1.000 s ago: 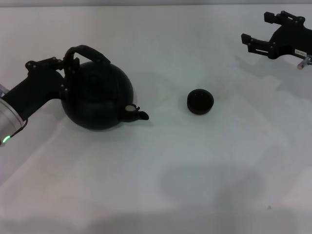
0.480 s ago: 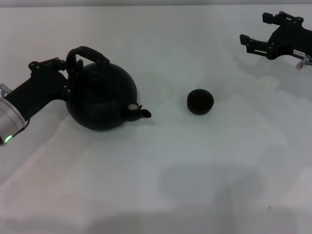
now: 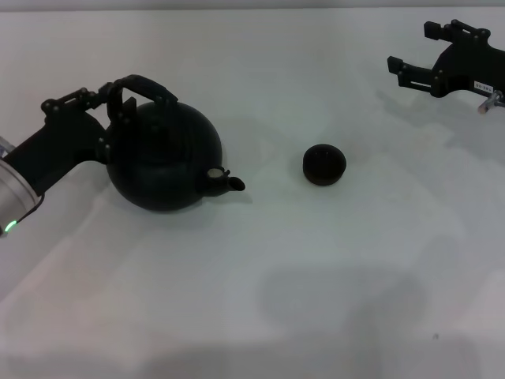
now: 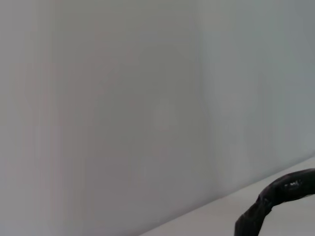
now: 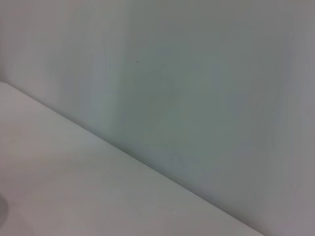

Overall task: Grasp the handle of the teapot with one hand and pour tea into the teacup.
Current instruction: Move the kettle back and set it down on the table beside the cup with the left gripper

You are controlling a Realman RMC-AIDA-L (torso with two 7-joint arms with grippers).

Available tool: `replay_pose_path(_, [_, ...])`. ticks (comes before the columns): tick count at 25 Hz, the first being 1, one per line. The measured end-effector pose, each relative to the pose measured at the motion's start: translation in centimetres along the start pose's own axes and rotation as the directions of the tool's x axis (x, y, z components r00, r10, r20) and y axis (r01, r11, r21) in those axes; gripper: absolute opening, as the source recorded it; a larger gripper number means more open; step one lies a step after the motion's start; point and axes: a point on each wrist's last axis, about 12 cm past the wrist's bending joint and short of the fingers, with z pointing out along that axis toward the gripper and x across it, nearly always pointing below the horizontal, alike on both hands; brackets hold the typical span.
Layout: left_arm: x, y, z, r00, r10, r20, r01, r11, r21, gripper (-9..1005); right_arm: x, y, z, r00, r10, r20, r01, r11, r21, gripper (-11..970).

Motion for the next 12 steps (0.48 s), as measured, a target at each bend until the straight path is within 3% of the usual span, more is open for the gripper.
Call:
replay_pose_path(8, [-0.11,0.19,-0.13,1.000,-0.006,0.013,0.006,1.000,-0.014,421,-0.01,0.00,0.01,1.000,0.000,0.000,0.000,1.000,0.000,860])
replay_pose_path(12, [-0.16,0.32,-0.16,1.000,-0.003,0.013,0.003,1.000,-0.014,586,-0.11,-0.01,0.08,1.000,-0.001,0.002,0.001,1.000,-0.002,860])
